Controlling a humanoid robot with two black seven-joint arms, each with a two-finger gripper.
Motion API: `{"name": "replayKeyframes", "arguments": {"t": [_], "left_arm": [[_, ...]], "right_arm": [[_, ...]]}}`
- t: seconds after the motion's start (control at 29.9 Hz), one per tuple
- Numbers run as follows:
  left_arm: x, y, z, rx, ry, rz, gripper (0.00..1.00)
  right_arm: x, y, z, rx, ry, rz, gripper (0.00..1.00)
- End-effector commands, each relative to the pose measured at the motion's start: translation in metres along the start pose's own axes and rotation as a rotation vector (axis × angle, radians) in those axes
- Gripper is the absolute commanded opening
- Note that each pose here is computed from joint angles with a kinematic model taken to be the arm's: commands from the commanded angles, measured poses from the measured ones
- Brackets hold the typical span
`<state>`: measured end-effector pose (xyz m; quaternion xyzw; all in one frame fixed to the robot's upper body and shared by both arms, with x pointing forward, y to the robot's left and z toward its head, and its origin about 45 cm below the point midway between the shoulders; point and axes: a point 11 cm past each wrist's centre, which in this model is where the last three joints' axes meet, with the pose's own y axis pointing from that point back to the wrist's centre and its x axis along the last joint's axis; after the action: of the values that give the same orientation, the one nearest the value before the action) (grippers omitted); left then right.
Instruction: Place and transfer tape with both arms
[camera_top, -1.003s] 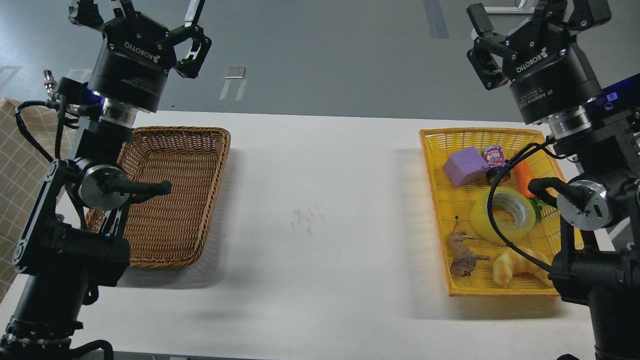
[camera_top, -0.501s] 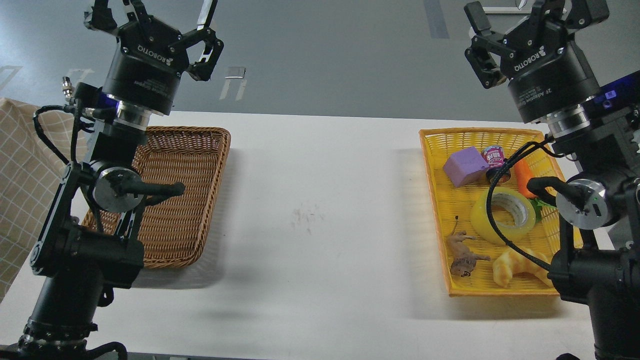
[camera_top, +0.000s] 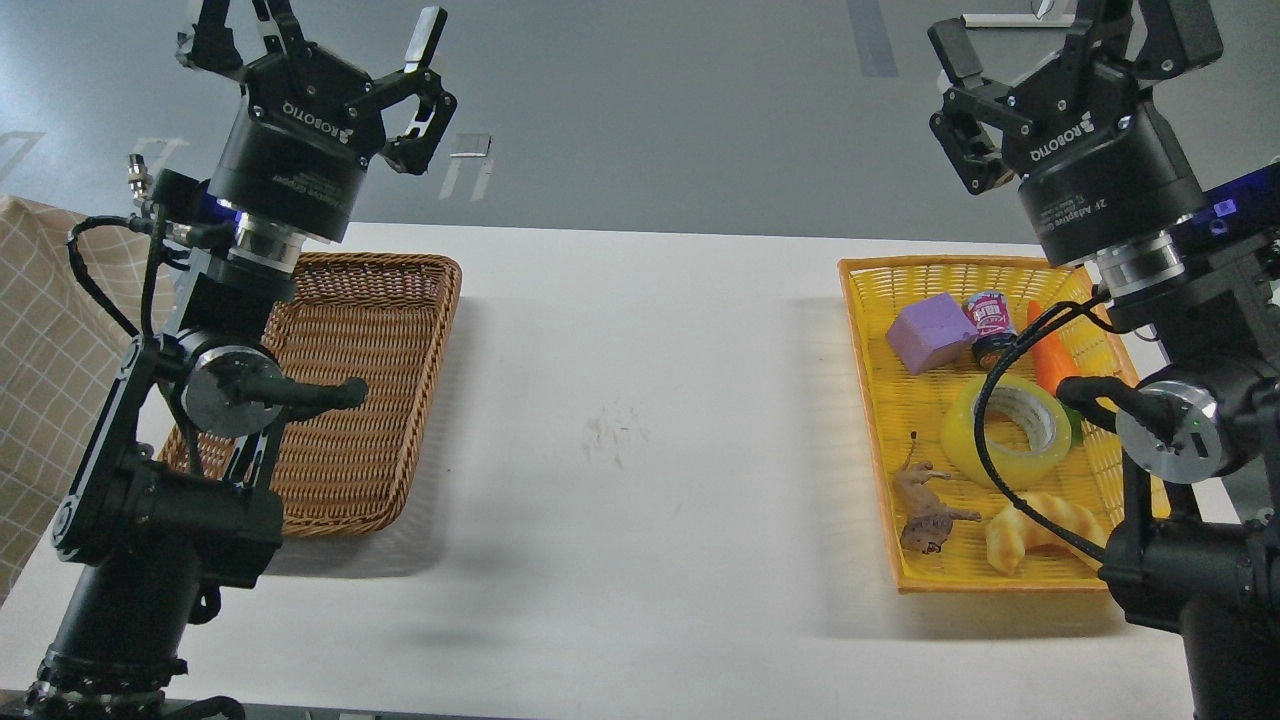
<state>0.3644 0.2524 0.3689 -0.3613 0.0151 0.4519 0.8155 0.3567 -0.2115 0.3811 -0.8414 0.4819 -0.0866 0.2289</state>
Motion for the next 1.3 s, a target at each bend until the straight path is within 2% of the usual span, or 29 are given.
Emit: {"name": "replayKeyframes", "arguments": {"t": [0.0,0.67,0.94,1.14,1.27], "left_arm": [[0.000,0.001,-0.001,0.002,0.001,0.000,0.98],[0.001,0.002,-0.001,0.008,-0.001,0.008,0.98],[0.001,0.003,-0.002,0.010,-0.006,0.010,0.98],[0.000,0.002,-0.003,0.011,-0.007,0.008,0.98],[0.000,0.003,-0.003,0.013,-0.007,0.006,0.98]], "right_arm": [[-0.001,0.004,0.001,-0.004,-0.003,0.001,1.00],[-0.001,0.005,0.000,-0.006,0.008,0.000,1.00],[0.011,0.010,-0.005,-0.039,0.091,-0.009,0.98],[0.033,0.021,-0.011,-0.116,0.245,-0.016,0.98],[0.046,0.038,0.001,-0.235,0.375,-0.016,0.97]]}}
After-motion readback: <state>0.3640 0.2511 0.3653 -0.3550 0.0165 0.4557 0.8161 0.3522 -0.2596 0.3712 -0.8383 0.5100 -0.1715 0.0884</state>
